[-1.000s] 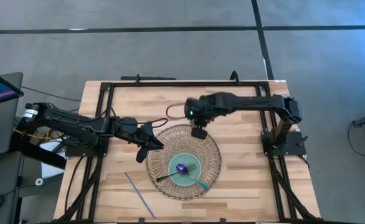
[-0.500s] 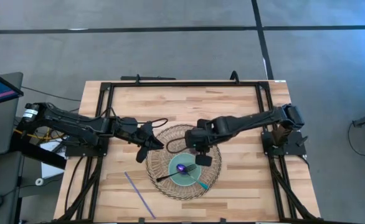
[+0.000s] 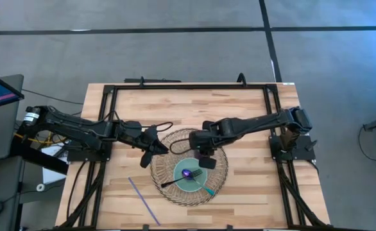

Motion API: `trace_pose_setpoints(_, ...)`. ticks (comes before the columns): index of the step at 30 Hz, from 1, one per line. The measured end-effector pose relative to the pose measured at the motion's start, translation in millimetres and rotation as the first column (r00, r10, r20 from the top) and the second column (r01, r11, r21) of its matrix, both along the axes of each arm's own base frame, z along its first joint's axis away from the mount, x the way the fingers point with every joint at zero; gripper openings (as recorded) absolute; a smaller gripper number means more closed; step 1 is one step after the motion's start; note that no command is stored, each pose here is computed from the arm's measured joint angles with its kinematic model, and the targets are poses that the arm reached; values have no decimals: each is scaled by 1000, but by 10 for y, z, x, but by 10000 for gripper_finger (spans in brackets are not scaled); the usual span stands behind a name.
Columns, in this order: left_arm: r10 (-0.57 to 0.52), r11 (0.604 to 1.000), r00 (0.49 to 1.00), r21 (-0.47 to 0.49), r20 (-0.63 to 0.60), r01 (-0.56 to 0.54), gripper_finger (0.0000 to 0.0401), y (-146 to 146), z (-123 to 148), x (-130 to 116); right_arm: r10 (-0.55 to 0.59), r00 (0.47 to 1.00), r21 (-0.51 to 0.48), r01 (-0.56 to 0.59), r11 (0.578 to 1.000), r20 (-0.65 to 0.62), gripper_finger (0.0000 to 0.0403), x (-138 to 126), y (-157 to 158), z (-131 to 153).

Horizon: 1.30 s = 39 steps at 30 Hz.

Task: Pick & Place Utensil
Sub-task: Put the purple cup on the brown mat to the top right of the green bowl

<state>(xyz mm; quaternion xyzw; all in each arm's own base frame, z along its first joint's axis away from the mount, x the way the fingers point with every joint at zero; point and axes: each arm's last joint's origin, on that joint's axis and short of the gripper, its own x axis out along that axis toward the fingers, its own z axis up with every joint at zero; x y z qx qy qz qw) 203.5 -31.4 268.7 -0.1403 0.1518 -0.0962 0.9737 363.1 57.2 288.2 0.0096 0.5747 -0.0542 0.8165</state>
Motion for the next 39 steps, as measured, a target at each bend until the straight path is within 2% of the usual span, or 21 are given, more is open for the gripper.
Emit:
trace_pose_setpoints(6, 0, 1000, 1000, 0, 0, 0, 57, 0, 0, 0, 49, 997, -21, -51, 998, -62, 73, 68, 6, -171)
trace_pose_setpoints(8, 0, 1000, 1000, 0, 0, 0, 57, 0, 0, 0, 58, 998, -21, -59, 998, -36, 78, 108, 21, -176)
trace_pose_setpoints(15, 0, 1000, 1000, 0, 1, 0, 57, 0, 1, 0, 60, 996, -25, -62, 998, -63, 84, 85, 17, -138)
trace_pose_setpoints(19, 0, 1000, 1000, 0, 1, 0, 57, 0, 1, 0, 54, 997, -24, -56, 998, -62, 71, 88, -4, -120)
trace_pose_setpoints(24, 0, 1000, 1000, 0, 1, 0, 57, 0, 1, 0, 46, 997, -24, -47, 999, -62, 12, 89, -16, -122)
trace_pose_setpoints(32, 0, 1000, 1000, 0, 1, 0, 57, 0, 1, 0, 32, 997, -24, -34, 999, -69, 5, 92, -78, -123)
trace_pose_setpoints(39, 0, 1000, 1000, 0, 1, 0, 57, 0, 1, 0, 8, 998, -26, -10, 1000, -67, 26, 104, -165, -123)
